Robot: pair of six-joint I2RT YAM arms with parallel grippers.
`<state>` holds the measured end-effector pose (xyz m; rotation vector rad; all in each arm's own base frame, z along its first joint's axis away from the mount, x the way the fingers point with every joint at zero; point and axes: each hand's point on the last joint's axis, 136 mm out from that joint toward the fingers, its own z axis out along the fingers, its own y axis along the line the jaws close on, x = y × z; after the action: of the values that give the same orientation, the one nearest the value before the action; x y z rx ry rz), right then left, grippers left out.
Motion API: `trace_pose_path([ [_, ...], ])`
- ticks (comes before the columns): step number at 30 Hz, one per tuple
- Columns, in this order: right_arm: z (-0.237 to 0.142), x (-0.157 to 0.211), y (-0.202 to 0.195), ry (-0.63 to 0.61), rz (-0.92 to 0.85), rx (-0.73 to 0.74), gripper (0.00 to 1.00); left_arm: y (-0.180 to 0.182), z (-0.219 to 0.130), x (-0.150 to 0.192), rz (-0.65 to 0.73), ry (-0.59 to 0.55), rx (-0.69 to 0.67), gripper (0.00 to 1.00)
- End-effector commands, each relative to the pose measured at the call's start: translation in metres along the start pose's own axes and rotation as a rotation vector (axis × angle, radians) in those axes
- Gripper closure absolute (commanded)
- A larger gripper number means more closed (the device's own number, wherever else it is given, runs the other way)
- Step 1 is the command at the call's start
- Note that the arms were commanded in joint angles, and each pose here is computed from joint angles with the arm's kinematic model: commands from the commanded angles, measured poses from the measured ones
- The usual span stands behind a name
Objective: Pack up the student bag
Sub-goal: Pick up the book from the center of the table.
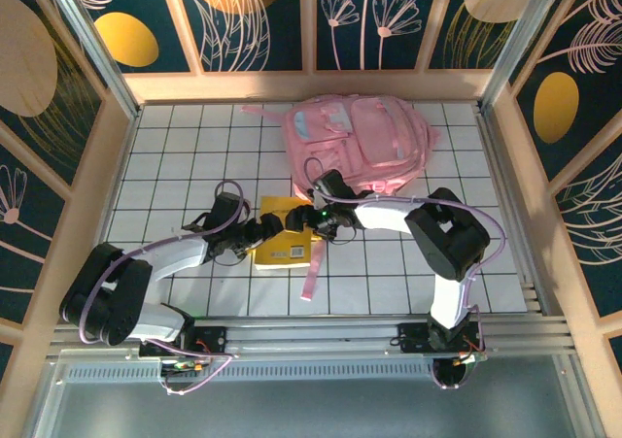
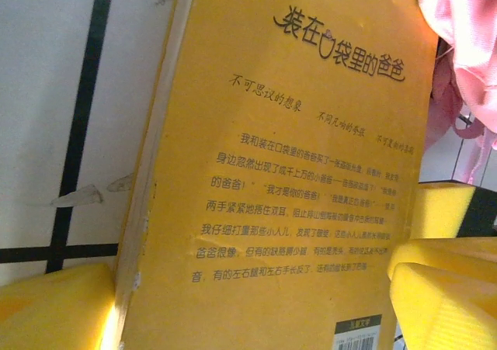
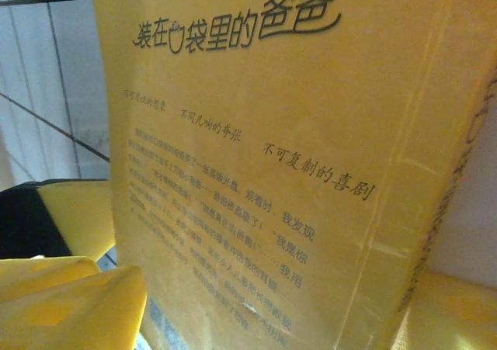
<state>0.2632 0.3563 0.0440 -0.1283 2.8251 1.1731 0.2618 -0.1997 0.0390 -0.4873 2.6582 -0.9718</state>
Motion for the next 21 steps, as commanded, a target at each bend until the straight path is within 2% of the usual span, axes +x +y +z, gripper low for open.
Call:
trace_pose_path([
  [1,-0.011,0.008,0.062,0.06,-0.022,-0.273,0.26,-0.016,0.01,0.017,0.051,0.075,0.068,0.08],
  [4,-0.011,0.011,0.06,0.064,-0.012,-0.265,0.29,-0.013,0.009,0.017,0.053,0.069,0.054,0.08],
  [8,-0.002,0.011,0.051,0.081,0.018,-0.253,0.41,-0.01,0.007,0.017,0.051,0.065,0.045,0.08],
  [10,0.003,0.011,0.05,0.089,0.033,-0.257,0.53,-0.009,0.004,0.016,0.051,0.055,0.033,0.08],
  [14,0.002,0.01,0.055,0.091,0.035,-0.269,0.85,-0.001,-0.005,0.012,0.043,0.015,-0.027,0.06],
  [16,-0.002,0.008,0.057,0.086,0.025,-0.267,0.98,0.006,-0.013,0.006,0.046,-0.022,-0.085,0.03],
  [21,-0.023,0.007,0.084,0.052,-0.055,-0.306,1.0,0.013,-0.054,-0.024,0.093,-0.189,-0.218,0.01],
])
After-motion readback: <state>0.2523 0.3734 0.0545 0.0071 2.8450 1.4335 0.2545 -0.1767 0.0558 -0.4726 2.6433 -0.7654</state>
